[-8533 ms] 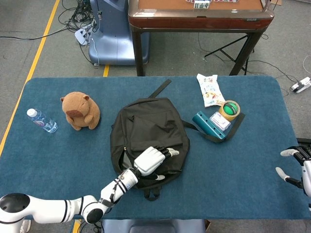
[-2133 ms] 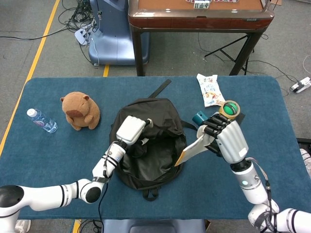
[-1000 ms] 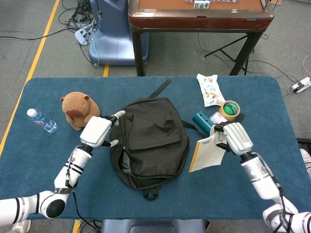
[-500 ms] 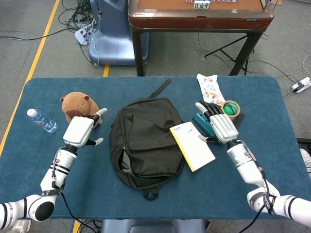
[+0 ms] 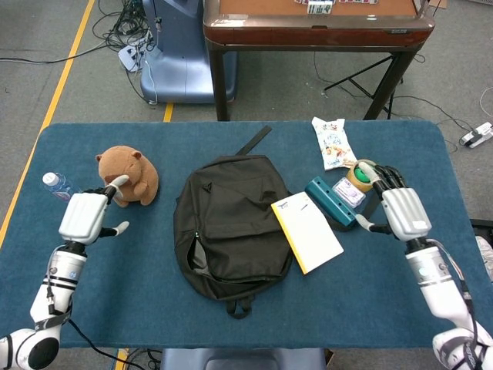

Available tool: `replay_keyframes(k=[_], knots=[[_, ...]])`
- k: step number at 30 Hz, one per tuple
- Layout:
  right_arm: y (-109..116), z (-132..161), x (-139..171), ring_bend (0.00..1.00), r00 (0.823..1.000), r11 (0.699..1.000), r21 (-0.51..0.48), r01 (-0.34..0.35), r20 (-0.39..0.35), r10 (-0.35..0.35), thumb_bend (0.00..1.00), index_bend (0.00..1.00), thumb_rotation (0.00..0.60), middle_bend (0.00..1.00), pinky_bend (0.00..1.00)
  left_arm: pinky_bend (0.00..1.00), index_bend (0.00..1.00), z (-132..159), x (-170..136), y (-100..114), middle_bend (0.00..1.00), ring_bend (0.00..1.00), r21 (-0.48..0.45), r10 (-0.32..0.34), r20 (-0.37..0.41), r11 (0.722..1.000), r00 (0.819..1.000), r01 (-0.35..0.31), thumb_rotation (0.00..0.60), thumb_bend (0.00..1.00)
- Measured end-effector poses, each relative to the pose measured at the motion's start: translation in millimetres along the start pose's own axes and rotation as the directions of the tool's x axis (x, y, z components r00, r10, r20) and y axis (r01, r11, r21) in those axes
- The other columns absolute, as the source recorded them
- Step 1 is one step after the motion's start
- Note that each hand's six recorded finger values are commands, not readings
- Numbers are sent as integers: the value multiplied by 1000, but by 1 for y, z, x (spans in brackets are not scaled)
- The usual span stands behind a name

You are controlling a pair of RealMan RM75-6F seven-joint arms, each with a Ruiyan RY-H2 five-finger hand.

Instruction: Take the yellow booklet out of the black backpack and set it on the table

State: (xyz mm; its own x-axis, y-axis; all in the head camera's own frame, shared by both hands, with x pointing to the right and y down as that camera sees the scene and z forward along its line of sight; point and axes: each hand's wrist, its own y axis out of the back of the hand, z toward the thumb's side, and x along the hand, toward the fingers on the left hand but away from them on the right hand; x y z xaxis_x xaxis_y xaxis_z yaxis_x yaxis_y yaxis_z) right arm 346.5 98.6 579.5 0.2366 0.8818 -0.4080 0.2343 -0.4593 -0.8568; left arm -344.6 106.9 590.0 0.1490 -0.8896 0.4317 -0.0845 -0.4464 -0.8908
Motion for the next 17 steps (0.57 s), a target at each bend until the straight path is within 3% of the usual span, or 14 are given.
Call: replay_keyframes(k=[10, 17], knots=[[7, -36, 75, 162, 997, 996, 82, 17, 77, -23, 306, 186, 600, 281, 145, 441, 223, -49, -51, -2, 401, 442, 40, 38, -127, 999, 991, -33, 600, 194], [6, -51, 118, 200, 991, 999, 40, 36, 129, -41, 345, 239, 600, 331, 164, 441, 236, -62, -92, -4, 401, 442, 74, 55, -173, 996, 983, -43, 600, 193]])
